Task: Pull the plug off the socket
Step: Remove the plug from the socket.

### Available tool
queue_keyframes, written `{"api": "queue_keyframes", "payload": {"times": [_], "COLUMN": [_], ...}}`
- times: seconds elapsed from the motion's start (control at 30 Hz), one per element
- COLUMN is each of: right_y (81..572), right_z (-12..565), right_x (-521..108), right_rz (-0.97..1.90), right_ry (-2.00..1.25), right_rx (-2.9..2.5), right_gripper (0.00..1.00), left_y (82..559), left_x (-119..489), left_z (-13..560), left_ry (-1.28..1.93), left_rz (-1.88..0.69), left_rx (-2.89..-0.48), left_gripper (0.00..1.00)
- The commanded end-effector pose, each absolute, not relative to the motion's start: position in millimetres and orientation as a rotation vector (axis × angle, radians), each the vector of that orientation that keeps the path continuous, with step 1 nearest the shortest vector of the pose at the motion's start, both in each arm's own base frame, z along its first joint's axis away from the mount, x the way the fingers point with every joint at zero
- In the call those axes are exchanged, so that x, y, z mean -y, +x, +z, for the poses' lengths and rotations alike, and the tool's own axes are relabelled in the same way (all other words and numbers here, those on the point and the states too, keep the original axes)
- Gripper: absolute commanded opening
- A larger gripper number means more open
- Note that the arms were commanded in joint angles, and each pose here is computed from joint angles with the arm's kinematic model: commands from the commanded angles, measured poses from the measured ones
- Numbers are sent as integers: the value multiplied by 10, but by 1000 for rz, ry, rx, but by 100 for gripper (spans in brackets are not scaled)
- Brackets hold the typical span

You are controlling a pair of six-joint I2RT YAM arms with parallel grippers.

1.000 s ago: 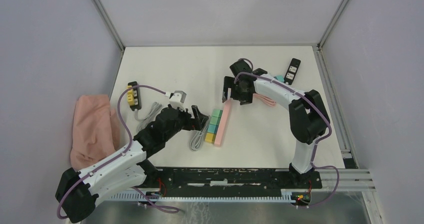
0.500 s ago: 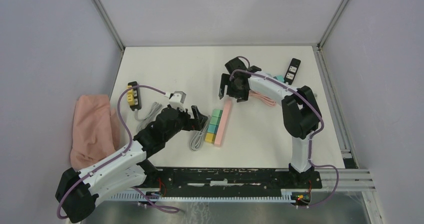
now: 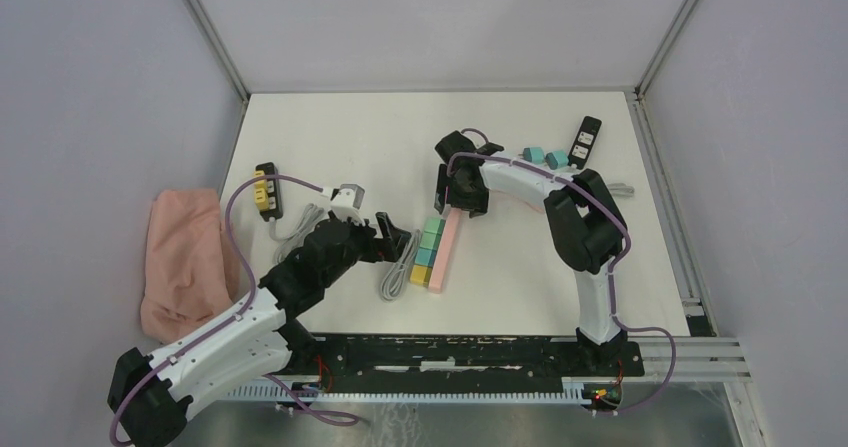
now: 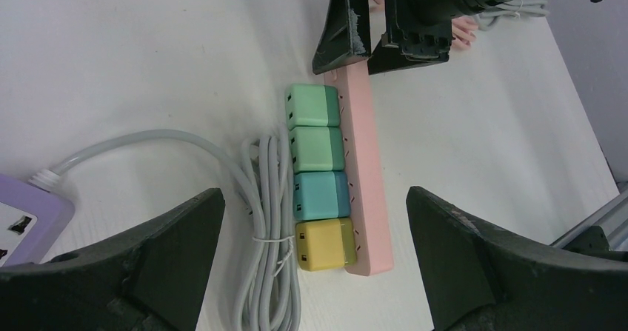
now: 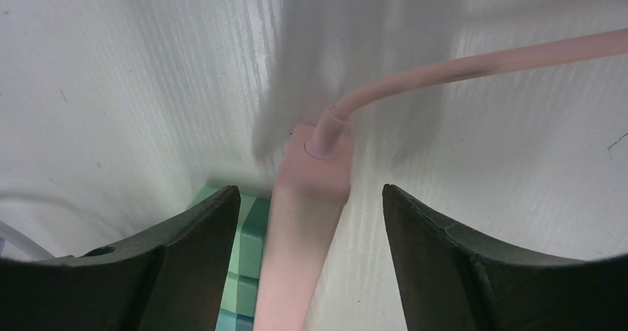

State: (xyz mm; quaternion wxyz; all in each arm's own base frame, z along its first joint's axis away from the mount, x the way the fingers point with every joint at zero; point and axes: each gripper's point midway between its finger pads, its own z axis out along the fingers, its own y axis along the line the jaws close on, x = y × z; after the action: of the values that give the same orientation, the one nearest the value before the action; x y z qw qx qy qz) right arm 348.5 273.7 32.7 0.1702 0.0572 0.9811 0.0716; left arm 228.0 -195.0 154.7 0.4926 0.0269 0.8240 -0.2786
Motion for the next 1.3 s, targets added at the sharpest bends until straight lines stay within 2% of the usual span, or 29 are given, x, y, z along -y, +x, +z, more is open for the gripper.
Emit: {"api": "queue_keyframes", "payload": {"times": [0.0, 0.13, 0.27, 0.33, 0.53, 0.67, 0.83, 1.0, 1.27], "right_y": [3571, 3592, 3601, 3600, 3648, 3706, 3732, 3730, 3753], "right_z": [357, 342, 292, 293, 489, 641, 844, 1005, 1211], "right_x": [-2757, -2743, -2702, -2715, -2765, -2748, -2775, -2792, -2906], "right_rz": [217, 223, 257, 310, 548, 792, 1142, 1293, 1468], "right_ry": [221, 232, 254, 262, 293, 320, 327, 303, 252], "right_rx": [-2760, -2764, -2773, -2779, -2746, -2694, -2575, -2473, -2361], "right_gripper": [76, 72, 62, 53, 16, 3, 0, 0, 0], "left_y": [2308, 2297, 2291, 2289, 2272, 2258, 2218, 2235, 2369], "left_x": [1947, 1933, 1943, 1952, 1997, 2111, 2375, 2564, 2693], "left_z": [1645, 1656, 1670, 1662, 1654, 1669, 1716, 1744, 1418], "left_ry": [11, 2, 2, 3, 8, 12, 7, -22, 12], "left_rz": [-705, -712, -722, -726, -756, -836, -1027, -1154, -1079], "left_rx": [-1971, -1962, -1959, -1962, -1963, -1944, -1907, -1886, -2005], "left_gripper": [99, 99, 99, 99, 99, 99, 99, 99, 97]}}
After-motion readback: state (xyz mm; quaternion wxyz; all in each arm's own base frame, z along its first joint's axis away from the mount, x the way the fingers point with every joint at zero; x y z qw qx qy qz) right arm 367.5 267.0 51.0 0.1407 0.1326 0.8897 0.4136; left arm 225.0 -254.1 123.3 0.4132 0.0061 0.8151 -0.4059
